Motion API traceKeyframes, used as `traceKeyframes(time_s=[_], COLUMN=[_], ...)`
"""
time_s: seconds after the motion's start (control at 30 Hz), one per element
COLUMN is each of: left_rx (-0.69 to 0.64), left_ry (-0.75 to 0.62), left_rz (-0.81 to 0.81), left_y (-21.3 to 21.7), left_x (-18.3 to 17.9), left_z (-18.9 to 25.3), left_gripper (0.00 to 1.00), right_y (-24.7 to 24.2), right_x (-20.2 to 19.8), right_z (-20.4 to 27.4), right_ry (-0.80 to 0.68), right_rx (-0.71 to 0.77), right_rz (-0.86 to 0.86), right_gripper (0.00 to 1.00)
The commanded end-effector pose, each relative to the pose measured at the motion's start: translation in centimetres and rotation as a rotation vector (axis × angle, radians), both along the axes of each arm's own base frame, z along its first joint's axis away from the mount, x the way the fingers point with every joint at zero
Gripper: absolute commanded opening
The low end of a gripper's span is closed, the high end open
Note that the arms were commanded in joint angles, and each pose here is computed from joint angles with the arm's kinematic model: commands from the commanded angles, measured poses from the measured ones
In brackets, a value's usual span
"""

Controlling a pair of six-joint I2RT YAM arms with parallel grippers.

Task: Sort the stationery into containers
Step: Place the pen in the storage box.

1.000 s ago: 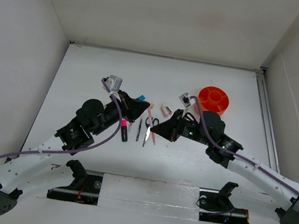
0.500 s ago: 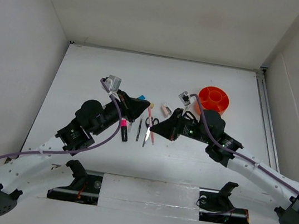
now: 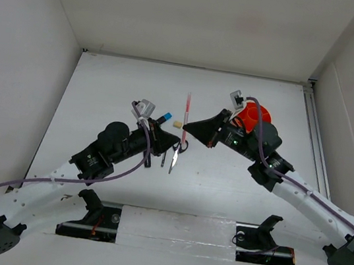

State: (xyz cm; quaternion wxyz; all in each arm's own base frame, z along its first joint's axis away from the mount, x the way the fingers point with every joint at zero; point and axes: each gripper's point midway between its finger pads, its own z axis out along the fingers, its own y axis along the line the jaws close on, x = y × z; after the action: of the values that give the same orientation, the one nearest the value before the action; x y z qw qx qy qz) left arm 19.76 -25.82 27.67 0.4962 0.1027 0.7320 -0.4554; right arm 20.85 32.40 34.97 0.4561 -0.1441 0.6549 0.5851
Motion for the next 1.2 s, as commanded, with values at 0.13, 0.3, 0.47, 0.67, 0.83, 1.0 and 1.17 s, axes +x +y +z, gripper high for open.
traceKeyframes(time_s=[0.13, 0.3, 0.47, 0.67, 0.83, 1.0, 1.17], left_rx=[-0.025, -0.005, 0.046, 0.094, 0.193, 0.297, 0.428], left_ry=[-0.043, -0.017, 0.057, 0.123, 0.206, 0.276, 0.313], left_rz=[-0.030, 0.030, 0.117, 0.214, 0.372, 0.551, 0.695], left_y=[0.0, 0.8, 1.4, 2.4, 5.4, 9.0, 13.0], left_x=[-0.7, 0.0, 1.2, 2.4, 3.0, 3.3, 2.6], left_z=[1.2, 1.0, -0.5, -1.5, -2.8, -3.5, -3.9], left_gripper=[0.00, 0.00, 0.00, 0.45, 1.00, 1.00, 1.00], right_y=[-0.5, -1.0, -2.0, -3.1, -4.6, -6.0, -6.2], right_x=[0.6, 0.8, 1.0, 2.3, 2.8, 4.2, 4.9], right_z=[4.1, 3.6, 3.6, 3.1, 2.9, 2.5, 1.7], right_ry=[-0.114, -0.151, -0.218, -0.290, -0.399, -0.450, -0.475], right_rx=[0.075, 0.042, 0.013, -0.038, -0.081, -0.134, -0.181], right_rz=[-0.031, -0.053, -0.097, -0.192, -0.269, -0.376, -0.405], right_gripper=[0.00, 0.00, 0.00, 0.00, 0.00, 0.00, 0.00])
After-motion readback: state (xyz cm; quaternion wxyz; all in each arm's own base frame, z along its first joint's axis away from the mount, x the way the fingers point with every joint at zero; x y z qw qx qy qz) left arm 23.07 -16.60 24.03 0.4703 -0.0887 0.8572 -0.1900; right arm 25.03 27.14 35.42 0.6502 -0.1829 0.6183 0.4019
